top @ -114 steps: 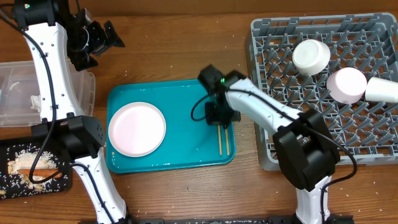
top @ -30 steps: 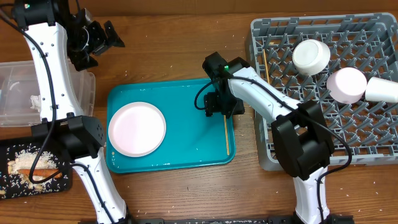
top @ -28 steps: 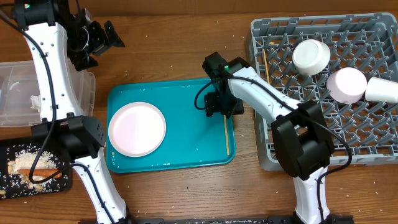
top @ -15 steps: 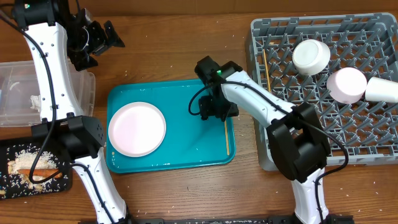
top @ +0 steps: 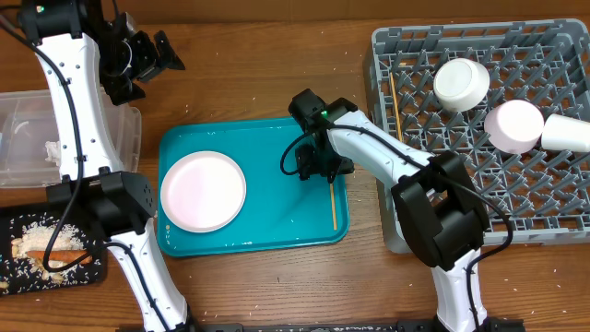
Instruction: Sort waste into correct bins and load items into the dishwasher
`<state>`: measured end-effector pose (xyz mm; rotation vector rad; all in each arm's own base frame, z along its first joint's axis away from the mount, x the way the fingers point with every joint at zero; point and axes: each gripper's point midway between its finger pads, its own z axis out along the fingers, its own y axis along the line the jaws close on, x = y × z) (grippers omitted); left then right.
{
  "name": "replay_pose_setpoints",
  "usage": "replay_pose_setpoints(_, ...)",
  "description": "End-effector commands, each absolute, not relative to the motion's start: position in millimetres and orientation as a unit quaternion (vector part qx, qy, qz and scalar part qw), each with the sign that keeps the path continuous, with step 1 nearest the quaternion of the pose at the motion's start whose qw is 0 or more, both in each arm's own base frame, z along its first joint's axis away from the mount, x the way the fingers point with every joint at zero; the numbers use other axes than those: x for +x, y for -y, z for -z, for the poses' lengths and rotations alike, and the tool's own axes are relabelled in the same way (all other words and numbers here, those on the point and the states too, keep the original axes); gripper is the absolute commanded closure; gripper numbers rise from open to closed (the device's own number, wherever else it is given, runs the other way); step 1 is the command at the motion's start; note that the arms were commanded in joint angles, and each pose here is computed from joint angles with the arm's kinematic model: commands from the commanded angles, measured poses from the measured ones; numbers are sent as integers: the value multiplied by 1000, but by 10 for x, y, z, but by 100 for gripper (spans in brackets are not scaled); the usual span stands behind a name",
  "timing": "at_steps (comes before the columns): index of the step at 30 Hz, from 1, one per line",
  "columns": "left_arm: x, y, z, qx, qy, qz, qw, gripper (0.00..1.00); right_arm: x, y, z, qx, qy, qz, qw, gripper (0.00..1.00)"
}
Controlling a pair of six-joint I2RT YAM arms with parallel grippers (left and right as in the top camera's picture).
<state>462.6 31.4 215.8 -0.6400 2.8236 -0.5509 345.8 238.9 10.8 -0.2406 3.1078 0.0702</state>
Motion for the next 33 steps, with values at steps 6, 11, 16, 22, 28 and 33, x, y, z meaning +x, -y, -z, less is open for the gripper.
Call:
replay_pose_setpoints(6,4635,-265,-2139,-206,-955,192,94,0,3422,-2309,110,-72,-997,2,-6,38)
replay_pose_setpoints(11,4635,-265,-2140,-206,-955,192,94,0,3370,-2283,233,-65,-998,15,-20,87)
replay_pose_setpoints(16,4635,-265,-2139,-206,-955,192,94,0,3393,-2341,26,-44,-999,5,-23,96)
replay_pose_setpoints(22,4635,-265,-2139,-206,-955,192,94,0,3794,-2300,-902,-42,-998,-19,46,96)
replay_pose_setpoints(28,4635,-265,-2140,-206,-955,192,94,0,4394,-1667,-1935,-14,-983,23,184,96)
replay_pose_setpoints(33,4635,-265,-2140,-206,-955,192,94,0,4696,-973,-2293,20,-973,32,226,96)
